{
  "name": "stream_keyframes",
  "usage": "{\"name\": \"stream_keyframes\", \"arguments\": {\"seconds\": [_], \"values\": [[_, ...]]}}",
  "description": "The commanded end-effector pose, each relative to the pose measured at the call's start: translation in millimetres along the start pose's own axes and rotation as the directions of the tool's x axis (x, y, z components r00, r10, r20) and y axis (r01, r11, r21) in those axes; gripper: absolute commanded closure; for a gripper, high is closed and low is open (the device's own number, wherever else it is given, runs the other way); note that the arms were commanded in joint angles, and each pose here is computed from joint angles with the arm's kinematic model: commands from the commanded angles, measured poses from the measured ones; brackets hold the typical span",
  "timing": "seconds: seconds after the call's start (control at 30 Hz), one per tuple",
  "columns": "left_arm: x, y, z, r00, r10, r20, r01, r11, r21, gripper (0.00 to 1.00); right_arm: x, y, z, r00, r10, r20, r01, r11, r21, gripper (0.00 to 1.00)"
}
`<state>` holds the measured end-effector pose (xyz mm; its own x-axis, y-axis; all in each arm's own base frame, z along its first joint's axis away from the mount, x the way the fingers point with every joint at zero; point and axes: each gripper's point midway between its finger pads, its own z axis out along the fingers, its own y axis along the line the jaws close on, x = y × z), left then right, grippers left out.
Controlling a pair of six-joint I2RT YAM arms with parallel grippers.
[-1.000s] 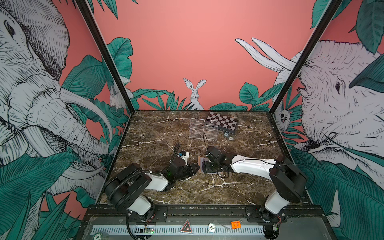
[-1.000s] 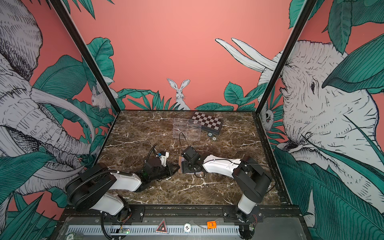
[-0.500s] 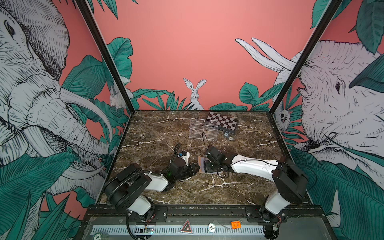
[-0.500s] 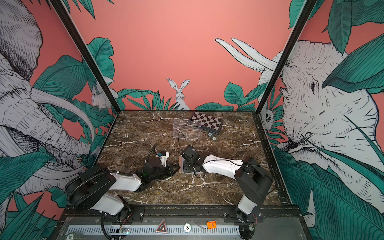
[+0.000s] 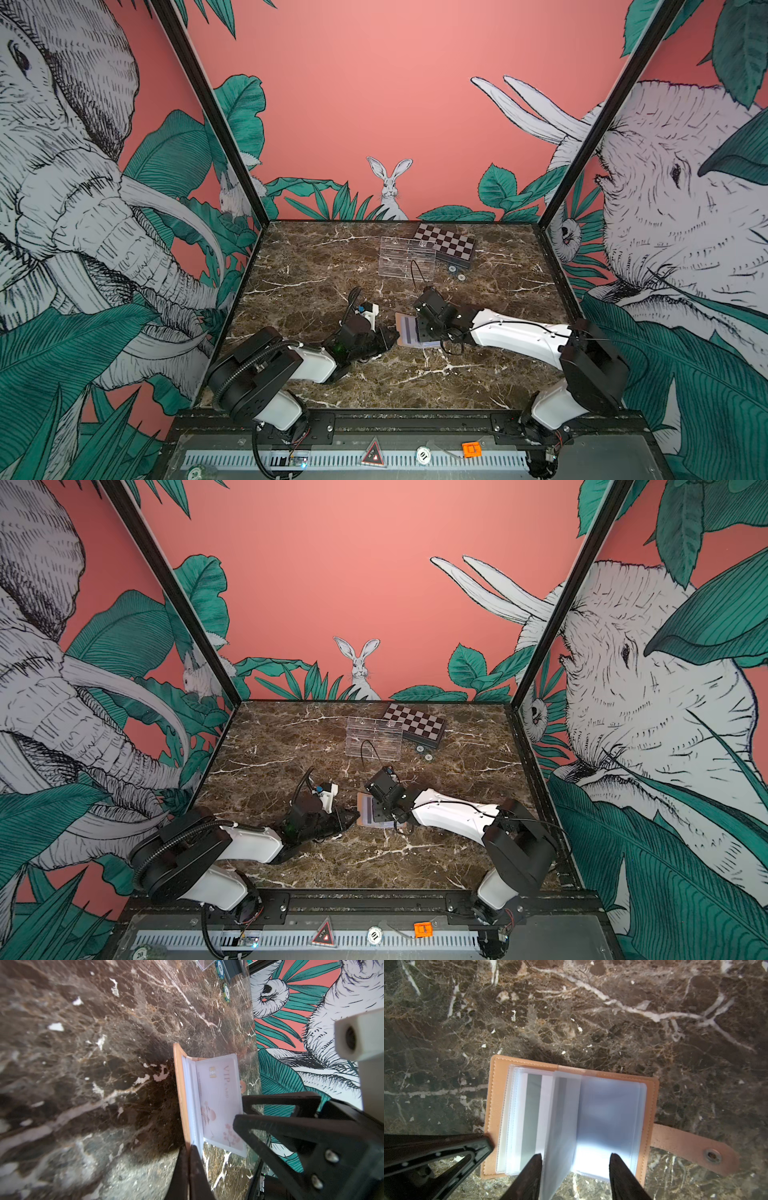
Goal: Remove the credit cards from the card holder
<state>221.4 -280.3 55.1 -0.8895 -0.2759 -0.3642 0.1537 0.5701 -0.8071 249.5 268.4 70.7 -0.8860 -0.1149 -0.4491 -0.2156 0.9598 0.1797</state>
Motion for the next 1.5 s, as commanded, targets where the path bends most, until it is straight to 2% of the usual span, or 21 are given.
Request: {"name": "stream_keyframes", "arguments": {"seconds": [0.0, 0.47, 0.6, 0.7, 0.8, 0.9, 1.07, 1.23, 1.37, 1.47], "values": [[-0.3, -4.0, -3.4, 1.0, 0.029, 0.003, -0.029, 1.0, 0.004, 1.0, 2.2, -13.3, -4.4, 1.0, 0.005, 0.007, -0.006, 0.999, 0.035, 0.48], [1.5, 2.5, -5.6, 0.999, 0.038, -0.005, -0.038, 0.999, -0.033, 0.99, 5.8, -33.1, -6.4, 0.998, 0.065, 0.013, -0.065, 0.998, 0.025, 0.48], [0.6, 4.4, -9.2, 1.0, 0.03, 0.008, -0.029, 0.999, -0.044, 0.57, 6.3, -37.2, -9.9, 0.997, 0.077, 0.02, -0.077, 0.997, 0.008, 0.45], [-4.0, 4.9, -16.1, 0.999, 0.037, 0.032, -0.034, 0.997, -0.066, 0.41, 3.5, -37.7, -16.0, 0.995, 0.089, 0.034, -0.088, 0.996, -0.03, 0.43], [-13.4, -1.6, -28.2, 0.996, 0.051, 0.075, -0.045, 0.996, -0.079, 0.32, 0.1, -39.9, -22.7, 0.993, 0.111, 0.044, -0.108, 0.991, -0.076, 0.42], [-24.7, -15.9, -46.2, 0.99, 0.088, 0.113, -0.078, 0.993, -0.087, 0.26, -2.0, -39.4, -28.4, 0.991, 0.128, 0.048, -0.12, 0.982, -0.147, 0.36], [-39.4, -57.0, -66.1, 0.979, 0.165, 0.12, -0.161, 0.986, -0.042, 0.21, -7.4, -43.8, -35.2, 0.979, 0.2, 0.045, -0.183, 0.951, -0.247, 0.36], [-38.7, -90.9, -57.6, 0.985, 0.159, 0.071, -0.165, 0.983, 0.083, 0.2, -17.3, -35.2, -41.9, 0.969, 0.244, 0.044, -0.212, 0.906, -0.366, 0.45], [-36.8, -99.6, -41.2, 0.991, 0.122, 0.049, -0.128, 0.981, 0.145, 0.22, -21.4, -33.5, -40.4, 0.961, 0.274, 0.035, -0.238, 0.884, -0.402, 0.58], [-32.9, -101.3, -29.0, 0.995, 0.102, 0.024, -0.104, 0.981, 0.165, 0.3, -20.6, -35.2, -33.7, 0.957, 0.29, 0.02, -0.257, 0.875, -0.411, 0.77]]}}
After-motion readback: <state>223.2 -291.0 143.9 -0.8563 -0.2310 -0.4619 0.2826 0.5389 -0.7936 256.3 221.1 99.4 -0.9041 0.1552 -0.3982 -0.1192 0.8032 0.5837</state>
